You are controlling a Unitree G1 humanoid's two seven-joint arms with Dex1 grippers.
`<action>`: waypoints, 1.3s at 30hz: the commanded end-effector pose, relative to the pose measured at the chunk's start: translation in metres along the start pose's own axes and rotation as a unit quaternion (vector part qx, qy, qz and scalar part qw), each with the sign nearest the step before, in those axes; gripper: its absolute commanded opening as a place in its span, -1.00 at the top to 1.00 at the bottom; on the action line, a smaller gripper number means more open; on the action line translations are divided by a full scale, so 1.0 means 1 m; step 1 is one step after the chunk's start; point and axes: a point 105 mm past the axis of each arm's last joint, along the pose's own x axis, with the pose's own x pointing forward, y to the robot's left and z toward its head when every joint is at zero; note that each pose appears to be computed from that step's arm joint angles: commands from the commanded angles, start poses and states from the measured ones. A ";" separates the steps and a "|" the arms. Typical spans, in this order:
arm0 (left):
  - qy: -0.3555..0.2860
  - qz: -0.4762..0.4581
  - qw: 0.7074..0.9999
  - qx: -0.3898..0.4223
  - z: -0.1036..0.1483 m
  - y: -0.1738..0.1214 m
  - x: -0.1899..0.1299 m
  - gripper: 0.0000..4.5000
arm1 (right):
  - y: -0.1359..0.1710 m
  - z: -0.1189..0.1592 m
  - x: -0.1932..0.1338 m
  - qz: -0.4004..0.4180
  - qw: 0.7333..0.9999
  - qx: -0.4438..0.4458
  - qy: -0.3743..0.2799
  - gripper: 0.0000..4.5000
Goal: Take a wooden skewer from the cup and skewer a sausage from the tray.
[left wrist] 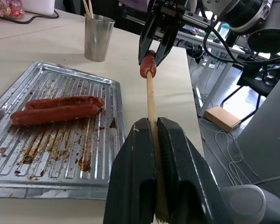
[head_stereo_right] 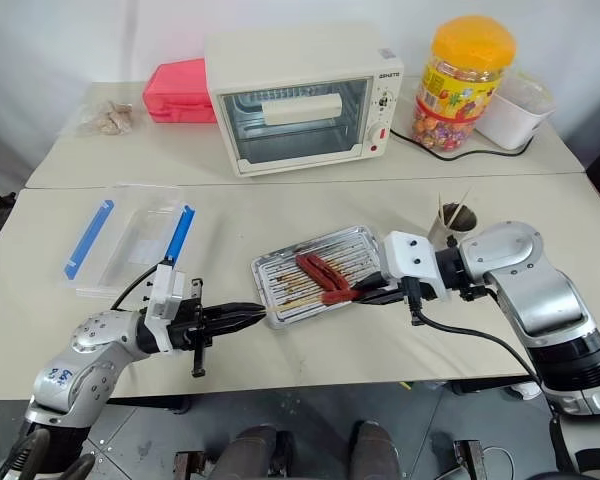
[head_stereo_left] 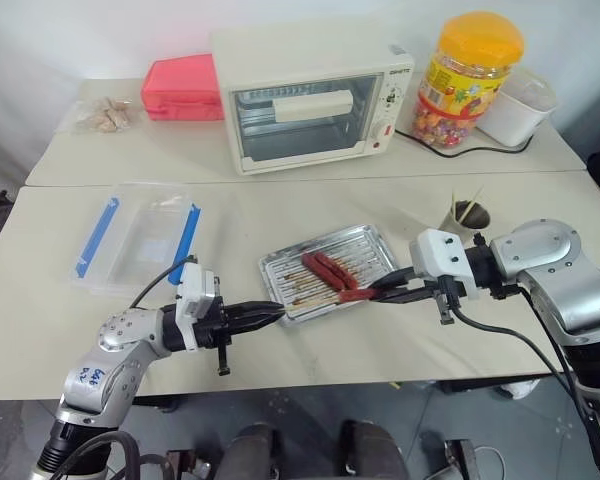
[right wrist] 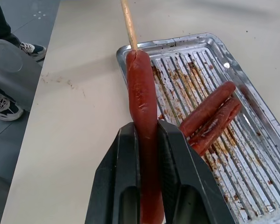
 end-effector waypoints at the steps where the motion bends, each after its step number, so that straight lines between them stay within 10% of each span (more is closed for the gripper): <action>1: -0.003 -0.004 1.000 0.013 0.002 -0.001 0.004 1.00 | 0.000 0.013 -0.001 0.003 1.000 -0.028 -0.009 0.85; 29: -0.018 -0.055 0.998 0.010 0.005 0.003 0.061 1.00 | 0.006 0.023 0.029 0.028 0.999 -0.017 -0.003 0.85; 39: -0.023 0.021 0.998 0.049 0.019 0.015 0.018 1.00 | 0.002 0.000 -0.011 -0.011 1.000 0.001 0.006 -0.57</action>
